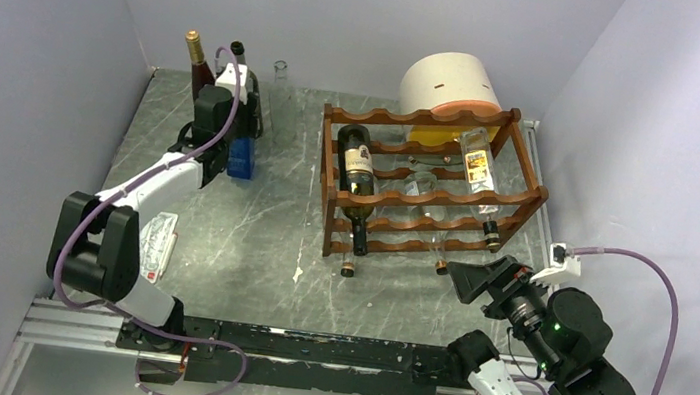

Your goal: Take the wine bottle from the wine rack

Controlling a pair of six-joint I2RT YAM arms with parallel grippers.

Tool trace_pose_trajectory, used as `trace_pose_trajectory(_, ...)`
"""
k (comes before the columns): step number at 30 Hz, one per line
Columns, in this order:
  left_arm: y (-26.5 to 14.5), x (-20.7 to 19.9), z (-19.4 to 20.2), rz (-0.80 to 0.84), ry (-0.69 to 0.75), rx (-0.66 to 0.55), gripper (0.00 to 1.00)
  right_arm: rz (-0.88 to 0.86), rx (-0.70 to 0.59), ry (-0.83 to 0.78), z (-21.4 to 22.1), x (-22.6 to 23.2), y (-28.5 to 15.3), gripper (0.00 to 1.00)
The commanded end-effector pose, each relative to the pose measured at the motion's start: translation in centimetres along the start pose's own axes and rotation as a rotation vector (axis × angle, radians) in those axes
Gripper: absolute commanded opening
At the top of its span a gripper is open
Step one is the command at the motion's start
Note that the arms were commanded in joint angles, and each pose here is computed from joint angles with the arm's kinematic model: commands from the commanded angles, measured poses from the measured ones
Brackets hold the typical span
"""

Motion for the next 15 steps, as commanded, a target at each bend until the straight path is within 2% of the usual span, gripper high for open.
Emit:
trace_pose_trajectory(1, 0.5, 1.5, -6.2, -0.030, -0.076, -0.285, 0.07, -0.029, -0.028, 0.010, -0.4, 0.3, -0.4, 1.00)
trace_pose_trajectory(9, 1.9, 1.5, -4.6, 0.020, -0.053, -0.294, 0.07, -0.030, -0.018, 0.011, -0.3, 0.3, -0.4, 1.00)
trace_pose_trajectory(15, 2.5, 1.5, -2.8, -0.003, -0.074, -0.287, 0.07, -0.036, -0.010, 0.019, -0.4, 0.6, -0.1, 1.00)
Point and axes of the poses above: each gripper's point midway between its finger pads, its own y axis out along the fingers, its own x axis along the line the jaws close on, z = x × y, the point moved 10 cm from there along -y, back along the fingers, and after that the axes turned 1 degree about y, right-handed, at the moved point
